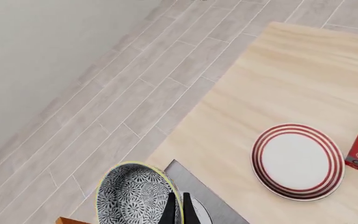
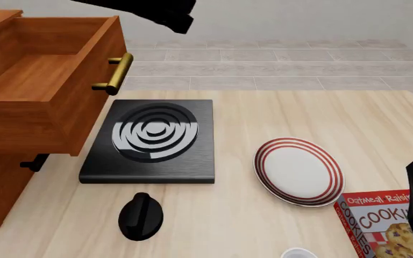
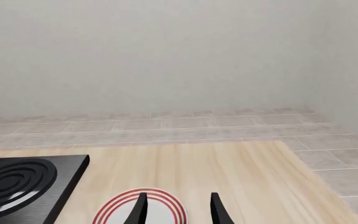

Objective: Pick the akita bowl in the top layer of the wooden cabinet and place it on the plate.

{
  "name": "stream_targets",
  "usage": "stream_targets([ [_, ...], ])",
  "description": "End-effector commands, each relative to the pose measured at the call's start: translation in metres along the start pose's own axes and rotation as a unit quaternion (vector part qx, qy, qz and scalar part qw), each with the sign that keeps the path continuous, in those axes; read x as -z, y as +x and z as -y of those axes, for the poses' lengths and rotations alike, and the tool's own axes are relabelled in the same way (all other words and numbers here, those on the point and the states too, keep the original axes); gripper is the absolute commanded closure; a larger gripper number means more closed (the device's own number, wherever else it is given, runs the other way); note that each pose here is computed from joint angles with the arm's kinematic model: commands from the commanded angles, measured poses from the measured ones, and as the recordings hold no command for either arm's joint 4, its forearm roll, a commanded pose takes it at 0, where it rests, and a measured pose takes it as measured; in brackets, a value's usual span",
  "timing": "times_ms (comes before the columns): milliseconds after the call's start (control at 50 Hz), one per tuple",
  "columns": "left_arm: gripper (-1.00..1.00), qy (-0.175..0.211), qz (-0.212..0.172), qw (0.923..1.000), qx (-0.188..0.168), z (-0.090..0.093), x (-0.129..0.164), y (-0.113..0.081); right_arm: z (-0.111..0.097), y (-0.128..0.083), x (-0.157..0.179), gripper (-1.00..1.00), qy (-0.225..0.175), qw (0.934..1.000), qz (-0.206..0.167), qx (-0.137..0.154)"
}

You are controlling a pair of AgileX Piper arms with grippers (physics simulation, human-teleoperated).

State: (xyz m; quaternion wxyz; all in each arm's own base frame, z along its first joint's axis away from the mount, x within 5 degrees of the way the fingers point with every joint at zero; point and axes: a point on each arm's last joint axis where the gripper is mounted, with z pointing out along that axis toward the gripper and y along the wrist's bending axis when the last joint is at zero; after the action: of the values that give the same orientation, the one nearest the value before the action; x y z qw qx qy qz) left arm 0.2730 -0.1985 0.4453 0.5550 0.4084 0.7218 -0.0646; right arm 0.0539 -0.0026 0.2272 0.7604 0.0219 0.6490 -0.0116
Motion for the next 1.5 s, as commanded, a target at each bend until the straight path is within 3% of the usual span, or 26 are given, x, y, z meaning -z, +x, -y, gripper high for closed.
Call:
stream_targets([
  [20, 1.0, 0.016, 0.008, 0.9997, -0.017, 0.014, -0.011, -0.001, 0.0, 0.0, 0.0, -1.0, 0.0, 1.0, 0.0, 0.0],
  [360, 1.0, 0.05, -0.002, 0.9979, -0.042, 0.042, -0.042, 0.006, 0.0, 0.0, 0.0, -1.0, 0.0, 1.0, 0.0, -0.001],
  [480, 1.0, 0.06, 0.002, 0.9961, -0.065, 0.051, -0.05, 0.003, 0.0, 0.0, 0.0, -1.0, 0.0, 1.0, 0.001, -0.001],
  [660, 1.0, 0.093, 0.003, 0.9865, -0.134, 0.084, -0.069, 0.015, 0.0, 0.0, 0.0, -1.0, 0.0, 1.0, 0.0, -0.002],
  [940, 1.0, 0.1, -0.009, 0.9815, -0.163, 0.092, -0.088, 0.029, 0.0, 0.0, 0.0, -1.0, 0.002, 1.0, 0.0, -0.004],
  [1080, 1.0, 0.119, -0.014, 0.9747, -0.189, 0.109, -0.098, 0.037, 0.0, -0.001, 0.0, -1.0, 0.003, 1.0, 0.0, -0.004],
  [1300, 1.0, 0.128, -0.023, 0.9726, -0.193, 0.117, -0.117, 0.04, 0.0, 0.0, 0.0, -1.0, 0.003, 1.0, 0.0, -0.004],
  [1500, 1.0, 0.145, -0.027, 0.9703, -0.191, 0.135, -0.13, 0.038, 0.0, 0.0, 0.0, -1.0, 0.004, 1.0, 0.0, -0.005],
])
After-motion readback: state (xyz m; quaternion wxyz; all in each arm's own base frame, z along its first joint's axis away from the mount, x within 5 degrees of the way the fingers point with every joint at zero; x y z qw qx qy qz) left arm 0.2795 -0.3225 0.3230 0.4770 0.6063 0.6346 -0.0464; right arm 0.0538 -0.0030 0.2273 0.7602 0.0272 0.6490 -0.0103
